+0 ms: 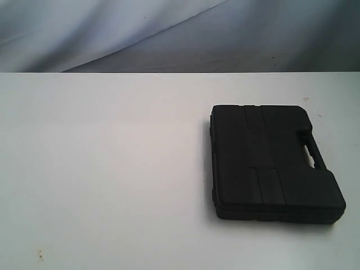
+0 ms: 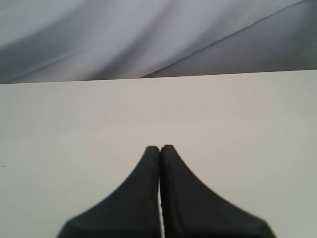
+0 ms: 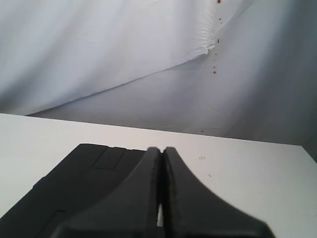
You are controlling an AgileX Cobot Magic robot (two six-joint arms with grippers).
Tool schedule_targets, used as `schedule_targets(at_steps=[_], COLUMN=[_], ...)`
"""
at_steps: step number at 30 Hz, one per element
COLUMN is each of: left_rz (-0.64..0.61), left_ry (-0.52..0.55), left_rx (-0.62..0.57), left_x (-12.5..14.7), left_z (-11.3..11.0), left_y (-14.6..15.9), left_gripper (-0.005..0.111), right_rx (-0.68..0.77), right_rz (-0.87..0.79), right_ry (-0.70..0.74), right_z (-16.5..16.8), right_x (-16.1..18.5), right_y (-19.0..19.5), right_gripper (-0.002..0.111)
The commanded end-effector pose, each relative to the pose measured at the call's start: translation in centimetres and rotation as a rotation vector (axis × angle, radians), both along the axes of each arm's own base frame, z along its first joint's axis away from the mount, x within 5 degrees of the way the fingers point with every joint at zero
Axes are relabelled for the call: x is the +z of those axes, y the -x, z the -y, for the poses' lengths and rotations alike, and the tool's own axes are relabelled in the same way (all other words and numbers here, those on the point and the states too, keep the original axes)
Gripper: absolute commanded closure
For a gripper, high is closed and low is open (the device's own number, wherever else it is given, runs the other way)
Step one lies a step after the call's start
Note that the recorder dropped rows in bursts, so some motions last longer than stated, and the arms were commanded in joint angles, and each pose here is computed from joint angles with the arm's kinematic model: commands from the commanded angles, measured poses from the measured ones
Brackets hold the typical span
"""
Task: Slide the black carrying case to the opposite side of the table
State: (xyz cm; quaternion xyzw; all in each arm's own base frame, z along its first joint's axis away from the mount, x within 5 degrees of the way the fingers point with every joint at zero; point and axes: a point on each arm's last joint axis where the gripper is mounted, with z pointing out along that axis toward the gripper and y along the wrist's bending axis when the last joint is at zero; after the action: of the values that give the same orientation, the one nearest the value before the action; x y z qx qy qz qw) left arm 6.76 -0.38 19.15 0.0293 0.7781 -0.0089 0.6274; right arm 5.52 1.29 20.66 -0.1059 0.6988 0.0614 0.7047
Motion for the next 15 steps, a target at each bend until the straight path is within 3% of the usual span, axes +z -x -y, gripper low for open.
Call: schedule_targets(at_steps=[1,15], left_rz=[0.016,0.016], left_ry=[0.004,0.004], left_rx=[0.004,0.004], left_x=[0.01,0.01], left_z=[-0.03,-0.03], left_y=[0.03,0.03], left_gripper=[0.107,0.107], right_rx=[-0.003,-0.036], right_rz=[-0.01,-0.079], right_ry=[0.013,0.02], right_z=[0.04,0.25], right_x=[-0.23,-0.86], right_y=[0.02,0.0], right_gripper=[0.108,0.108])
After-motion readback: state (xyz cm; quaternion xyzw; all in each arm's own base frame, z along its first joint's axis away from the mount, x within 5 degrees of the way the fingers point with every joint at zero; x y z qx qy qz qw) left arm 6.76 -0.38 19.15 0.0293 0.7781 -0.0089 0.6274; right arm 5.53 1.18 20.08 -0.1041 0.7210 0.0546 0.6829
